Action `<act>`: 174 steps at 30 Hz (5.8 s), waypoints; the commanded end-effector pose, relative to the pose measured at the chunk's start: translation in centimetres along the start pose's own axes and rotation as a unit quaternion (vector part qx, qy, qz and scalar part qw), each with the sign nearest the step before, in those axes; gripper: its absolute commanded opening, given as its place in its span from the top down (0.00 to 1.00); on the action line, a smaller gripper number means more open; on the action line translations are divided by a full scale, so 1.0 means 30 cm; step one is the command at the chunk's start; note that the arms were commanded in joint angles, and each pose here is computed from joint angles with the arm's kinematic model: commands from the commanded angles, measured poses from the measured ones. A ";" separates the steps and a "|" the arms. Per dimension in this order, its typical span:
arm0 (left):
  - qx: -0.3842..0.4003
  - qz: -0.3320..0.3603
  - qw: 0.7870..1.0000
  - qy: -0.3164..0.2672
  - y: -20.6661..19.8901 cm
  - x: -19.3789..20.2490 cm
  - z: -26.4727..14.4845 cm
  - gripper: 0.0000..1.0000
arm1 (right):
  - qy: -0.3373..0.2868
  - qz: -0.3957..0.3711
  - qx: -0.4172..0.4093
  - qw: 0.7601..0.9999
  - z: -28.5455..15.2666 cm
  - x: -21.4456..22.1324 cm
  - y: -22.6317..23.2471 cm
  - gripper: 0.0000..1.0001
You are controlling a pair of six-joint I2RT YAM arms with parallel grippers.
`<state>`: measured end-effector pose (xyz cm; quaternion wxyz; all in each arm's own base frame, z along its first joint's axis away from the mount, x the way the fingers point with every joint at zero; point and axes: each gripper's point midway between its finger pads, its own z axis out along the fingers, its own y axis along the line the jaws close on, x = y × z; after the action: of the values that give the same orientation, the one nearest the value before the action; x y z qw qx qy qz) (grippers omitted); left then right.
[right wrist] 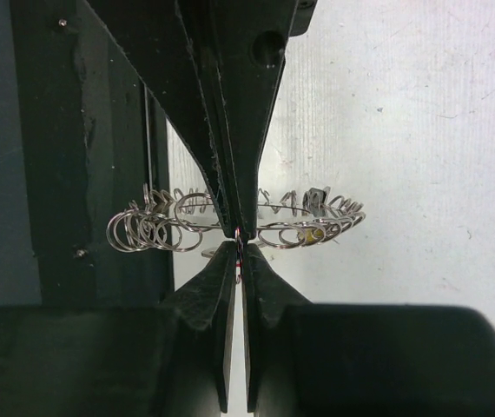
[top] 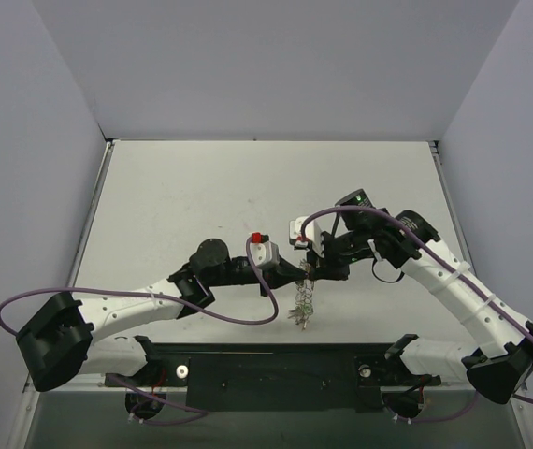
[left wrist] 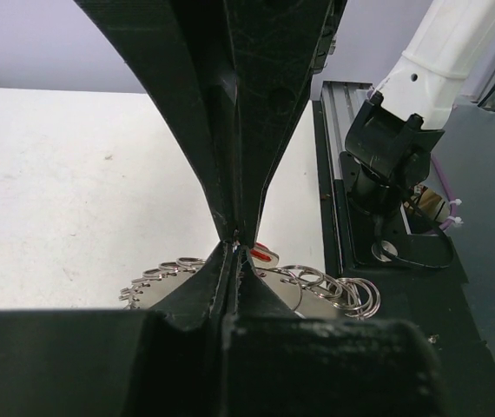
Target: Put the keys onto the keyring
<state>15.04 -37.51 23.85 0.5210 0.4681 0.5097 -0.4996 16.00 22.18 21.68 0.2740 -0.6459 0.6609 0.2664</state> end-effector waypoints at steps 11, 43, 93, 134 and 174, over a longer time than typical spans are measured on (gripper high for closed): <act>-0.024 0.026 0.976 -0.216 -0.031 -0.261 -0.160 1.00 | -0.200 0.005 -0.072 0.977 -0.033 -0.117 0.086 0.61; 0.033 0.005 0.948 -0.317 -0.054 -0.447 -0.285 1.00 | -0.272 0.170 -0.062 0.945 -0.006 -0.219 -0.002 0.64; 0.045 0.022 0.938 -0.344 -0.084 -0.523 -0.314 1.00 | -0.283 0.167 -0.127 0.936 0.013 -0.275 0.067 1.00; 0.057 0.026 0.945 -0.321 -0.093 -0.522 -0.327 1.00 | -0.288 0.133 -0.119 0.941 -0.064 -0.298 0.081 0.71; 0.067 -0.013 0.950 -0.305 -0.075 -0.457 -0.296 1.00 | -0.317 0.052 -0.075 0.944 -0.064 -0.384 0.020 0.73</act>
<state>15.38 -30.83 30.29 0.5181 0.3014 0.4647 -0.6518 15.80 28.53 28.74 0.3789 -0.5034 0.5892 0.5058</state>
